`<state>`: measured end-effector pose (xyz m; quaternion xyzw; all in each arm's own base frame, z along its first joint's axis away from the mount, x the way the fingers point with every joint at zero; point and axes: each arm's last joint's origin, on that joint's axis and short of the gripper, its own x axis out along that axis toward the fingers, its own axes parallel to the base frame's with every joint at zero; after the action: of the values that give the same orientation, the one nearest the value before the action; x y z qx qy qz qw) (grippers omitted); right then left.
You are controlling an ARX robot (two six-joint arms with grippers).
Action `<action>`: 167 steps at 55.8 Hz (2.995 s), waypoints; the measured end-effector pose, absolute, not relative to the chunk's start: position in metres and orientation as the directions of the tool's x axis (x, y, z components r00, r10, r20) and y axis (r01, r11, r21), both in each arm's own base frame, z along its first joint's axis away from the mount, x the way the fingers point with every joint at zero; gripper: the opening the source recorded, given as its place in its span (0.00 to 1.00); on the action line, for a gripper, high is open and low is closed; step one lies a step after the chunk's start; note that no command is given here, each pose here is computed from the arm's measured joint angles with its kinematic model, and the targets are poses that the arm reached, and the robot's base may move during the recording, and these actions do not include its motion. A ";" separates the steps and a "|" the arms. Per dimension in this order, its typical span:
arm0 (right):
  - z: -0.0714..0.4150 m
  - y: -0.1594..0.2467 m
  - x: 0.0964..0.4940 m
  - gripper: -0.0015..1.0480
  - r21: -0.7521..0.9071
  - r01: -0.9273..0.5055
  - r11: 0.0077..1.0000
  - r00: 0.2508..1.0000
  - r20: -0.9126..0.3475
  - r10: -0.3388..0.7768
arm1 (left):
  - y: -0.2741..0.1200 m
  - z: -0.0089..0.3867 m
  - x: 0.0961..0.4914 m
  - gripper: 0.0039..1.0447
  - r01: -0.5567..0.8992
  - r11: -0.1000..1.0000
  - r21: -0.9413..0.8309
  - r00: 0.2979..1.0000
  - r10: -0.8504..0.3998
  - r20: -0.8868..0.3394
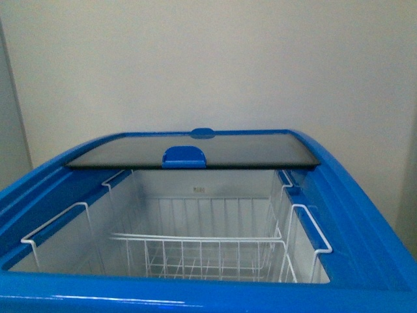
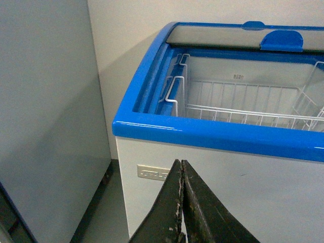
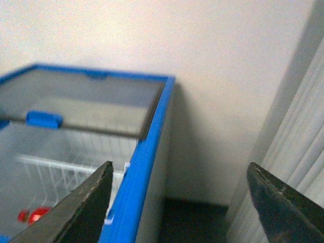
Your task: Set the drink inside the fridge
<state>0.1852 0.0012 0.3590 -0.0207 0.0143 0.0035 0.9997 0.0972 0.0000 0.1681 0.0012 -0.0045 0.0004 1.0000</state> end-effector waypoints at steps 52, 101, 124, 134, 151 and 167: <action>0.197 0.000 0.128 0.03 -0.011 -0.001 1.000 1.000 -0.001 0.001 | 0.000 0.168 0.097 0.02 0.000 1.000 0.002 1.000 0.000 0.009; 0.171 0.000 0.109 0.03 -0.010 -0.001 1.000 1.000 0.016 0.001 | 0.000 0.168 0.097 0.02 0.000 1.000 0.002 1.000 0.000 0.009; 0.169 0.000 0.097 0.18 -0.011 -0.001 1.000 1.000 0.012 0.001 | 0.000 0.168 0.097 0.14 0.000 1.000 0.002 1.000 0.000 0.009; 0.169 0.000 0.097 0.41 -0.011 -0.001 1.000 1.000 0.012 0.001 | 0.000 0.168 0.097 0.39 0.000 1.000 0.002 1.000 0.000 0.009; 0.169 0.000 0.097 0.84 -0.011 -0.001 1.000 1.000 0.012 0.001 | 0.000 0.168 0.097 0.83 0.000 1.000 0.002 1.000 0.000 0.009; 0.169 0.000 0.097 0.93 -0.010 -0.001 1.000 1.000 0.012 0.001 | 0.000 0.168 0.097 0.92 0.000 1.000 0.002 1.000 0.000 0.009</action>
<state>0.0970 0.0001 0.1687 -0.0051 -0.0062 0.0005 1.0000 0.0972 0.0000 0.1681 0.0010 -0.0045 0.0002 1.0000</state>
